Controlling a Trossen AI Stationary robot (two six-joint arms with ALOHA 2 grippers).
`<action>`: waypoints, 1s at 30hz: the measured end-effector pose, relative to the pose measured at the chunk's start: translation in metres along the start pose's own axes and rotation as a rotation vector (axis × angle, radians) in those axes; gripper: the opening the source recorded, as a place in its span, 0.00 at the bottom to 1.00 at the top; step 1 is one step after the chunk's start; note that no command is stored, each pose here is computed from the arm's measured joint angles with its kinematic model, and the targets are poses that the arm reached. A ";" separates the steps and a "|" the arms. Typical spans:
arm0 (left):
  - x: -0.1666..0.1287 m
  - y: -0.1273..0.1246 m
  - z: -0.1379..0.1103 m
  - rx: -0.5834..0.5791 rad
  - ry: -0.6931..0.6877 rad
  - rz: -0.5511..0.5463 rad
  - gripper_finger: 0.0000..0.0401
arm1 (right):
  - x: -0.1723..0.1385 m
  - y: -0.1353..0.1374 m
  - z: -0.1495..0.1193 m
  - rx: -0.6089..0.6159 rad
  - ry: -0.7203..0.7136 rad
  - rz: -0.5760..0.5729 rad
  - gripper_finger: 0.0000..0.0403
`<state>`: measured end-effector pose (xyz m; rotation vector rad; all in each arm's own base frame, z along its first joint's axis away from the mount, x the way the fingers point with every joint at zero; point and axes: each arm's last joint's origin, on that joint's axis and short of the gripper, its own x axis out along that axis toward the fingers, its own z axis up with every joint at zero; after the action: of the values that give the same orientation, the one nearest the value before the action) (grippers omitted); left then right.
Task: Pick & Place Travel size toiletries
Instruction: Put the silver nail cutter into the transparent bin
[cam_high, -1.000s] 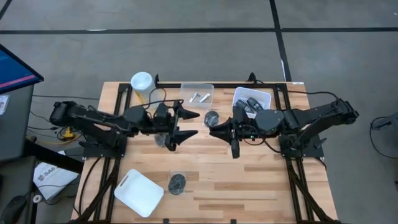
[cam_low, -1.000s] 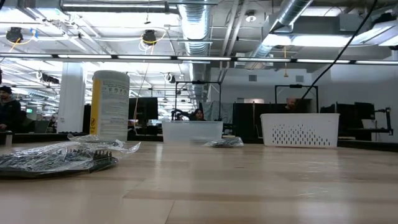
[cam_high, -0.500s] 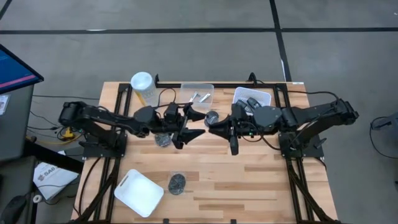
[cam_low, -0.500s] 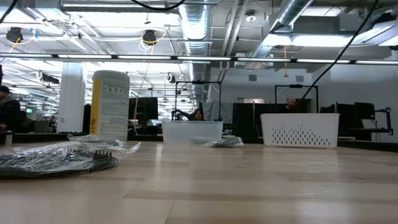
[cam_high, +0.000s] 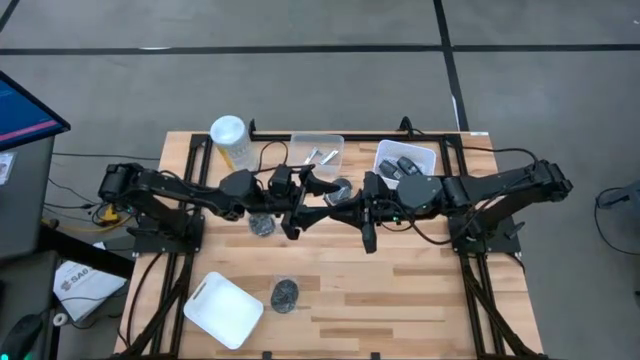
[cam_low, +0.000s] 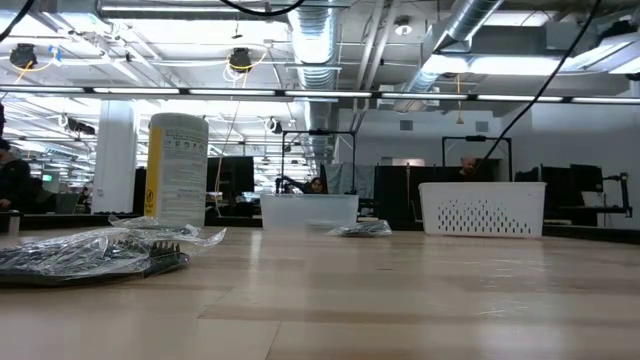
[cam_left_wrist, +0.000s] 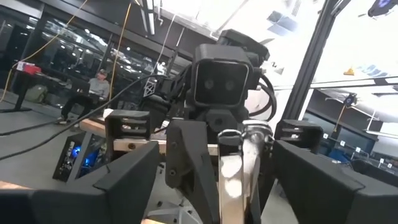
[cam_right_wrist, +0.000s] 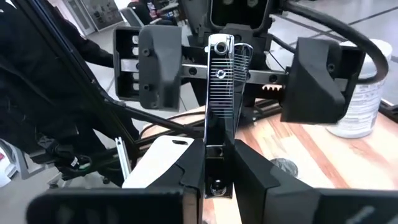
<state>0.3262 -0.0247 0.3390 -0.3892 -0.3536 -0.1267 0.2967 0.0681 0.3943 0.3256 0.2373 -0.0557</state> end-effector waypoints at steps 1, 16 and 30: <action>0.000 0.000 0.001 0.000 -0.003 -0.001 0.74 | 0.000 0.000 0.000 0.002 -0.002 0.001 0.12; 0.000 0.002 0.000 -0.005 0.008 0.008 0.24 | 0.001 -0.002 0.003 0.009 -0.023 -0.007 0.12; 0.000 0.004 0.001 -0.002 0.016 0.012 0.15 | 0.003 -0.011 0.007 0.009 -0.038 -0.026 0.12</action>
<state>0.3263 -0.0205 0.3381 -0.3916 -0.3352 -0.1182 0.3002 0.0552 0.3967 0.3303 0.2037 -0.0888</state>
